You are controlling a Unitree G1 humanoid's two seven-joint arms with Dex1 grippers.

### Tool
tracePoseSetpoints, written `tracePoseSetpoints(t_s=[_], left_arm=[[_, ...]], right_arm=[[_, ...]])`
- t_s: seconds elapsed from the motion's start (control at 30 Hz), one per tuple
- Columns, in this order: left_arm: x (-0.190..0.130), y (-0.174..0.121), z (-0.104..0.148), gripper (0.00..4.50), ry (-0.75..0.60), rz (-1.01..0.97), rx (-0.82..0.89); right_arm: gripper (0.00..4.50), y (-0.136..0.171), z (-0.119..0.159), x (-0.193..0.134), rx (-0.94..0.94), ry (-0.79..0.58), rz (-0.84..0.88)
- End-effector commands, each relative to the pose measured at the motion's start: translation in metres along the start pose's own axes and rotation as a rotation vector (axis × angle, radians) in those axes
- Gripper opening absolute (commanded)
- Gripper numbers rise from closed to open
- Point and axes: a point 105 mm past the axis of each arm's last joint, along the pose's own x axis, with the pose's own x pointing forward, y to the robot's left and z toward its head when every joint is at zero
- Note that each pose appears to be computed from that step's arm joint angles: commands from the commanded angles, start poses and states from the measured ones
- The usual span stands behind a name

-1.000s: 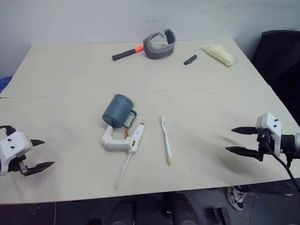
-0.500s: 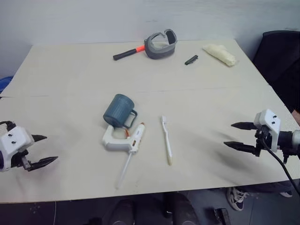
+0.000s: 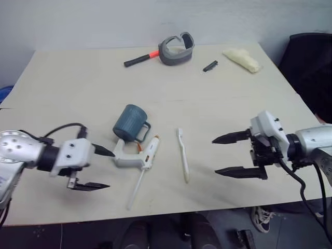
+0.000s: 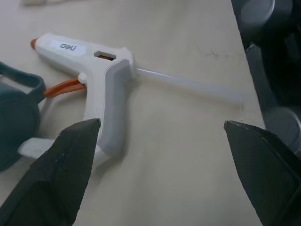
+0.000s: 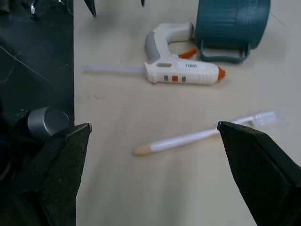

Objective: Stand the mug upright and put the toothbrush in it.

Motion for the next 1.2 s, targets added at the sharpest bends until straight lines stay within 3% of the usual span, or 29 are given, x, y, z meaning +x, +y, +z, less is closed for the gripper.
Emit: tracePoseSetpoints(t_s=[0.03,0.2,0.47,0.57,0.77,0.93,1.2], left_arm=[[0.017,0.014,-0.010,4.46,0.064,-0.025,0.080],[0.036,0.036,-0.015,4.46,0.079,-0.016,0.142],[0.052,0.035,-0.023,4.46,0.094,-0.054,0.171],[0.053,0.030,-0.026,3.88,0.104,-0.086,0.178],[0.049,0.032,-0.026,2.24,0.106,-0.085,0.181],[0.037,0.034,-0.029,2.22,0.134,-0.028,0.165],[-0.028,0.003,-0.066,2.22,0.239,0.212,-0.096]], right_arm=[[4.50,0.002,0.012,0.013,-0.043,-0.018,0.022],[4.50,0.007,0.016,0.018,-0.061,-0.019,0.009],[4.50,0.020,0.018,0.014,-0.080,0.000,0.025],[4.50,0.018,0.018,0.013,-0.082,0.000,0.008],[4.50,0.018,0.019,0.016,-0.077,-0.023,0.005],[4.50,0.017,0.018,0.019,-0.081,-0.028,0.008],[4.50,0.007,0.012,0.022,-0.072,-0.041,0.009]])
